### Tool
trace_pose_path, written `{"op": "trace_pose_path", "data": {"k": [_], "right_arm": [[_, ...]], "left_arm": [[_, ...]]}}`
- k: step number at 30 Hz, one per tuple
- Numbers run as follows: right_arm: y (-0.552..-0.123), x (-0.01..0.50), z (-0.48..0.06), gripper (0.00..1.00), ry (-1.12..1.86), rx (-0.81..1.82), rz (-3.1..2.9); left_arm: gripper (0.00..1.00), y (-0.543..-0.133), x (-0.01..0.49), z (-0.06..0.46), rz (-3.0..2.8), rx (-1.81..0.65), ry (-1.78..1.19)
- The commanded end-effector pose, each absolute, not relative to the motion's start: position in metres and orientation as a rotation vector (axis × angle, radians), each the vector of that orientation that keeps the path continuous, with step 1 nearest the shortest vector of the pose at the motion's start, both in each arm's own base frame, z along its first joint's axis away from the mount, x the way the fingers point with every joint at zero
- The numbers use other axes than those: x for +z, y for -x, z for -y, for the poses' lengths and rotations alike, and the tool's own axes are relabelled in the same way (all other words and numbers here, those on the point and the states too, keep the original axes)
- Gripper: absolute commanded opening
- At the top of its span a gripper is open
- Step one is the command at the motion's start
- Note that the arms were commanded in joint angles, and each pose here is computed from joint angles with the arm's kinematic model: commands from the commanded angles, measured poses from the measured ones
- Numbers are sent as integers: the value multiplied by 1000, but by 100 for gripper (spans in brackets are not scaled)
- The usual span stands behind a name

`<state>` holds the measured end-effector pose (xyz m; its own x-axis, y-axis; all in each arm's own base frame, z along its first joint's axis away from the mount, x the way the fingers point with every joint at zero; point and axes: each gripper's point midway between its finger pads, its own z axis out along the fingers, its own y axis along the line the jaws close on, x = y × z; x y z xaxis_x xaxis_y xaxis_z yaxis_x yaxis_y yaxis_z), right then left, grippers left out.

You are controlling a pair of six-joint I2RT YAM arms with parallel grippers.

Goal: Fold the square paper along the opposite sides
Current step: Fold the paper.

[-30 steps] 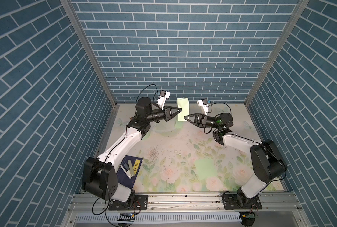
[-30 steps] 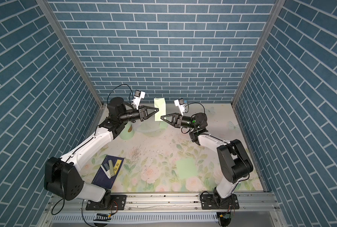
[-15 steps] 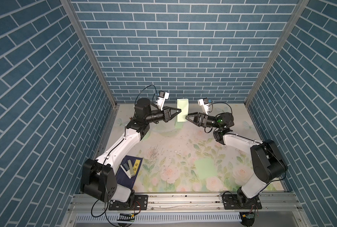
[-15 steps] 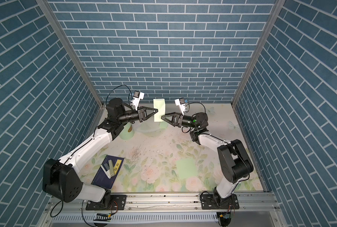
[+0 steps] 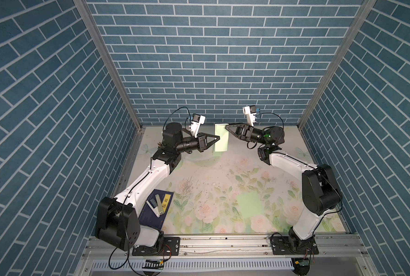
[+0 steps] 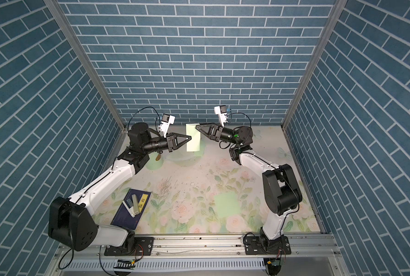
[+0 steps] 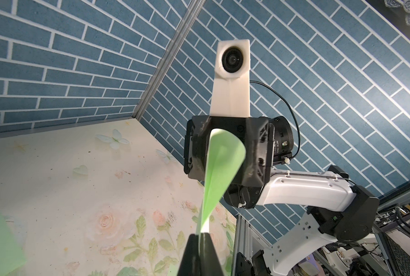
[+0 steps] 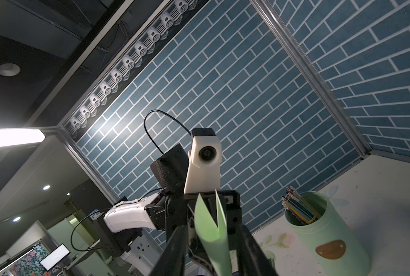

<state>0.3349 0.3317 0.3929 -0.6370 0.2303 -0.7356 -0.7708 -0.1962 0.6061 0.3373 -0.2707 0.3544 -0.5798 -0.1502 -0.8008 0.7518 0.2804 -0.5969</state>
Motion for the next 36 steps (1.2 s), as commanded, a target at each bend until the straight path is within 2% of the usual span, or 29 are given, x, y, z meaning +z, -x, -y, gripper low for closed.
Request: {"op": "trace_pose_path", "data": {"k": [1, 6, 11, 13, 15, 18, 22, 28, 32, 33, 36], "right_arm": [[-333, 404, -329, 31, 675, 1895, -1336], [-334, 406, -327, 11, 663, 1893, -1334], [-335, 407, -327, 2, 661, 1891, -1330], [-335, 407, -327, 2, 658, 1891, -1331], [-335, 406, -327, 1, 656, 1893, -1332], [-335, 407, -327, 0, 653, 1894, -1331], [-335, 406, -328, 0, 650, 1897, -1335], [-334, 404, -328, 0, 647, 1901, -1340], [-336, 402, -329, 0, 640, 1905, -1348], [-336, 402, -329, 0, 641, 1905, -1347], [-336, 402, -329, 0, 640, 1907, -1347]], "left_arm": [[0, -330, 364, 271, -1704, -1408, -596], [0, -329, 364, 270, -1704, -1405, -597], [1, -330, 360, 270, -1714, -1404, -592], [9, -330, 362, 270, -1709, -1402, -593], [24, -330, 364, 270, -1703, -1395, -589], [37, -334, 370, 269, -1681, -1371, -577], [42, -341, 373, 269, -1671, -1341, -571], [42, -345, 374, 273, -1652, -1344, -585], [38, -344, 381, 273, -1612, -1344, -599], [35, -344, 382, 273, -1606, -1344, -603], [18, -344, 381, 274, -1607, -1347, -607]]}}
